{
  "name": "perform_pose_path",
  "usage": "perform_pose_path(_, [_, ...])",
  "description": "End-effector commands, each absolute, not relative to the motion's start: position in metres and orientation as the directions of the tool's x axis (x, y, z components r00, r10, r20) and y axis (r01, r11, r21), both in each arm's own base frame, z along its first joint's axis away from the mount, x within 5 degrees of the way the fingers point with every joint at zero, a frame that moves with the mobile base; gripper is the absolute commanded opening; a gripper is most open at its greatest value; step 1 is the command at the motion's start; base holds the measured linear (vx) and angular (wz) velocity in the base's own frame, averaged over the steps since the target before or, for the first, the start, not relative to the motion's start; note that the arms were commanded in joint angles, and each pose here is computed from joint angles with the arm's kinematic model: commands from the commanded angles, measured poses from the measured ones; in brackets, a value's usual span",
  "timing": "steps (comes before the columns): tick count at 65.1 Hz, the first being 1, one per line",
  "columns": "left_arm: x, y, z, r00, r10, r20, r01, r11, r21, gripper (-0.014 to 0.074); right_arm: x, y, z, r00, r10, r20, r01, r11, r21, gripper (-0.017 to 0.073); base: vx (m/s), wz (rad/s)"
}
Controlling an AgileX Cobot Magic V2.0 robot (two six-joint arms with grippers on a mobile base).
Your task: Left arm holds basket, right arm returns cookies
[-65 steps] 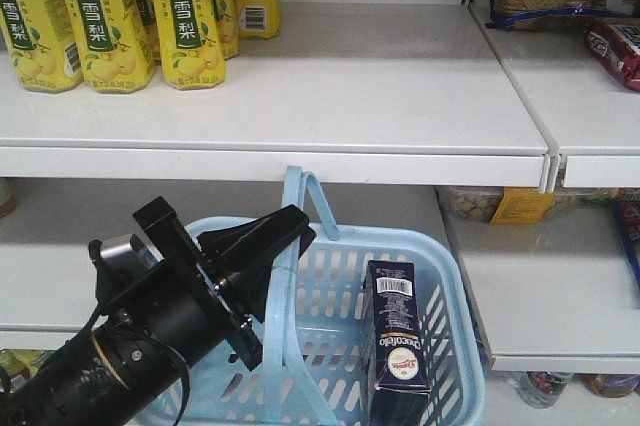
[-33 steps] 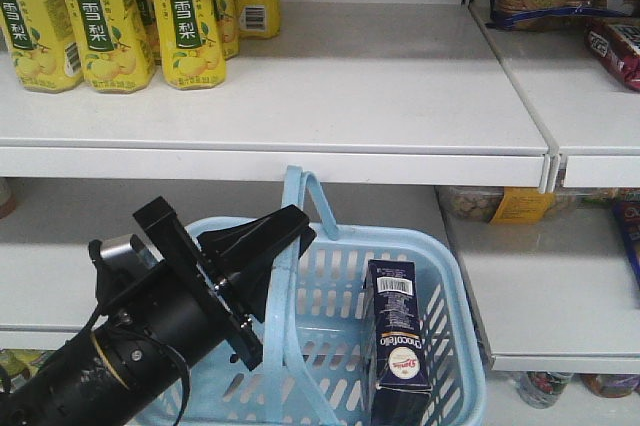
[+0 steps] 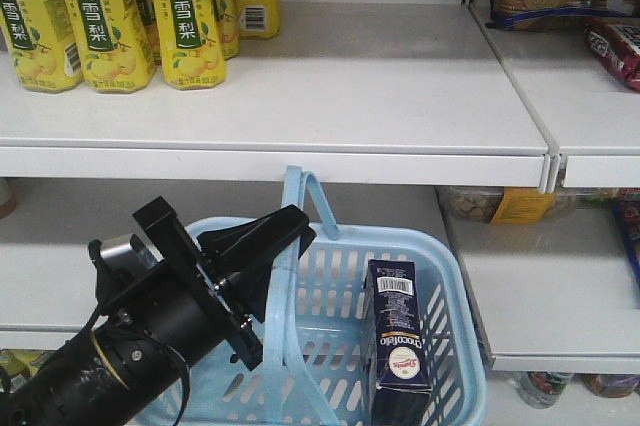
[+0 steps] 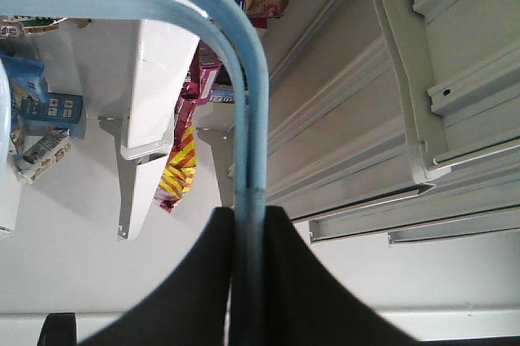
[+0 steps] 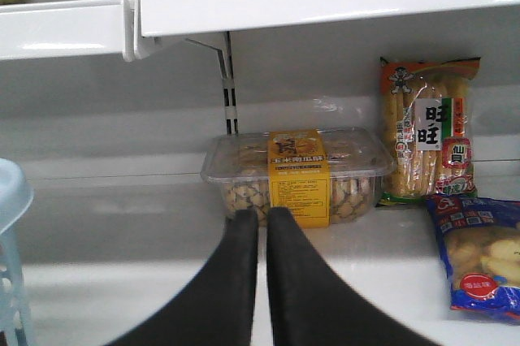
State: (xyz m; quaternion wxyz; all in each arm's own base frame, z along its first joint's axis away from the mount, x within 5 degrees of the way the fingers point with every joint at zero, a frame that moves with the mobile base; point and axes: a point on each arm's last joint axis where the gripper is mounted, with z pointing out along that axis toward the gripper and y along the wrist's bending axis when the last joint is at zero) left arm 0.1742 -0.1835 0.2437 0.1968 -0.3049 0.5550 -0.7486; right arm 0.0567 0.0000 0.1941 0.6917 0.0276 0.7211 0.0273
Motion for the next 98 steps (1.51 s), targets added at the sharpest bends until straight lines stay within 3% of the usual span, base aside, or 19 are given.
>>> perform_pose_path(1, [0.17, -0.173, 0.284, -0.765, -0.598, 0.24, 0.168, -0.544, -0.822, -0.0003, 0.057, 0.0, 0.195, 0.025, 0.063, -0.998, 0.0, 0.998, 0.063, -0.0006, 0.0, 0.0])
perform_pose_path(30, [0.17, -0.173, 0.284, -0.765, -0.598, 0.24, 0.168, -0.544, -0.822, -0.0003, 0.057, 0.0, 0.196, 0.031, 0.063, -0.998, 0.0, 0.998, 0.063, -0.0006, 0.0, 0.0])
perform_pose_path(52, [0.17, -0.173, 0.284, -0.765, -0.598, 0.24, 0.168, -0.544, -0.822, -0.0003, 0.054, 0.0, 0.218, 0.208, 0.063, -0.976, -0.016, 0.998, 0.061, -0.0006, 0.0, 0.0])
perform_pose_path(75, [0.17, -0.173, 0.284, -0.765, -0.598, 0.24, 0.168, -0.544, -0.822, -0.0003, 0.036, 0.0, 0.283, 0.382, 0.06, -0.922, -0.026, 0.998, 0.055, -0.0006, 0.0, 0.0])
perform_pose_path(98, [0.17, -0.173, 0.284, -0.765, -0.598, 0.24, 0.168, -0.544, -0.822, -0.0003, 0.04, 0.0, 0.367, 0.45, 0.045, -0.892, -0.023, 0.999, 0.038, -0.0006, 0.0, 0.0])
